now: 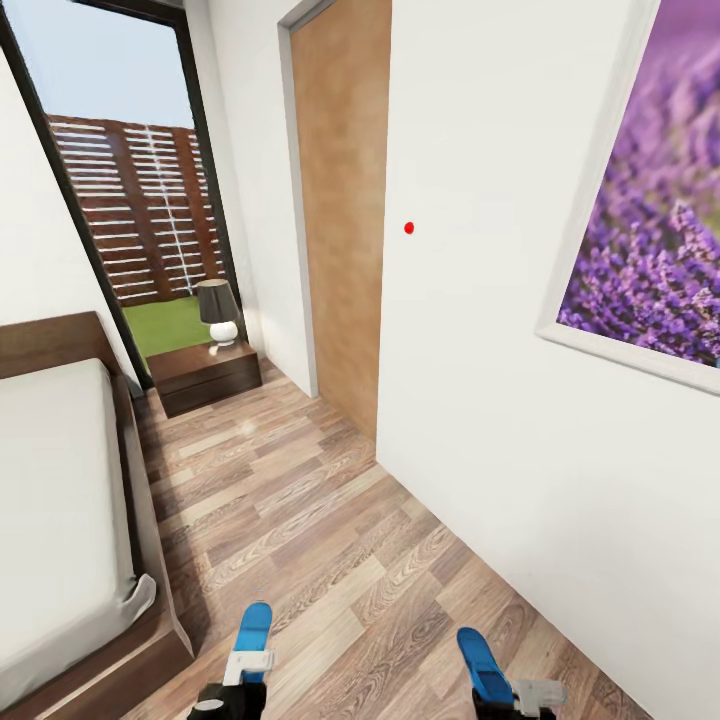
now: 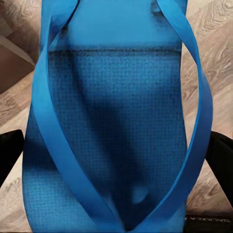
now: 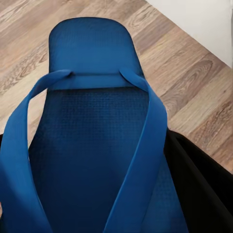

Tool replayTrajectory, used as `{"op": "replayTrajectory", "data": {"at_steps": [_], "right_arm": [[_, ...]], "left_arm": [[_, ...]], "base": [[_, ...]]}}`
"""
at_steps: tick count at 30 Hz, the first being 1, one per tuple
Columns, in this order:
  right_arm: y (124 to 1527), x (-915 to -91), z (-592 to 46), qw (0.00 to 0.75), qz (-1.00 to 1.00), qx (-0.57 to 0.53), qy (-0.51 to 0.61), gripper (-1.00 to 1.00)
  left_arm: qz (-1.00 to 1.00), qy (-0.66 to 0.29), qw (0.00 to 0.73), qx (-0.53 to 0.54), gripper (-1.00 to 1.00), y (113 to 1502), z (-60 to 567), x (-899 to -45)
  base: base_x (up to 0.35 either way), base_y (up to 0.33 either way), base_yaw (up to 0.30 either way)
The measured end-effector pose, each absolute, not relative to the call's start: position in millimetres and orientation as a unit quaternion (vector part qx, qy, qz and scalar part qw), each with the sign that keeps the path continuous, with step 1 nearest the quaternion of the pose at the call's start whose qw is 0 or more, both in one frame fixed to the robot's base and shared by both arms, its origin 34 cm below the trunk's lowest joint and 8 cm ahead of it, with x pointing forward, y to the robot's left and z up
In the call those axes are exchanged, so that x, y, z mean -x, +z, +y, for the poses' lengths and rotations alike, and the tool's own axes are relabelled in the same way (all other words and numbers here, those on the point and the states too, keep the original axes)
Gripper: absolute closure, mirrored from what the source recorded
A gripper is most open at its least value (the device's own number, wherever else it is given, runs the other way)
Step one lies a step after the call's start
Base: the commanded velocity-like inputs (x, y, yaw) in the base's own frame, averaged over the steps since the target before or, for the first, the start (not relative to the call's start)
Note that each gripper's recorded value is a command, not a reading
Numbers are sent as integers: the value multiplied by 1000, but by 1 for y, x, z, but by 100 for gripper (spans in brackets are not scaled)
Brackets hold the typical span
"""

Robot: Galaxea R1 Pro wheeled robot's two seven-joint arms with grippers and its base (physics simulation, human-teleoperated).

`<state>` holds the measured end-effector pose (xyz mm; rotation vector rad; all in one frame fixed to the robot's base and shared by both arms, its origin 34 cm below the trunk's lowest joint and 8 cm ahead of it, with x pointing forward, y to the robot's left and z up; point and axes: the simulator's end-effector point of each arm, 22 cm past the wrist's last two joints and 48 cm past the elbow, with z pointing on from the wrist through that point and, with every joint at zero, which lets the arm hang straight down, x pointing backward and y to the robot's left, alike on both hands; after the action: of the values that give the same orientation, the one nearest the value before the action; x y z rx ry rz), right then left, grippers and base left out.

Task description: In the bedroom, move the book from the bed onto either nightstand, and place the two sandals side by side next to the bed.

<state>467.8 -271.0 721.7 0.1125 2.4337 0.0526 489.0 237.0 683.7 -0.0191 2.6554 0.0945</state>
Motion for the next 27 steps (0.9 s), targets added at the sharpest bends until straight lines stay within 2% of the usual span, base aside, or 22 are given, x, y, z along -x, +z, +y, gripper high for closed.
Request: {"op": "replayTrajectory", "data": {"at_steps": [10, 19, 27], "right_arm": [[741, -508, -264, 370, 929, 15, 4, 100], [741, -508, -264, 371, 928, 17, 2, 100], [739, -507, -265, 370, 929, 15, 2, 100]], "left_arm": [[974, 31, 224, 7, 100, 681, 237, -483], [963, 33, 266, 9, 100, 690, 238, -501], [961, 33, 273, 8, 100, 692, 237, -503]], "base": [[0, 0, 0], [0, 0, 0], [0, 0, 20]]}}
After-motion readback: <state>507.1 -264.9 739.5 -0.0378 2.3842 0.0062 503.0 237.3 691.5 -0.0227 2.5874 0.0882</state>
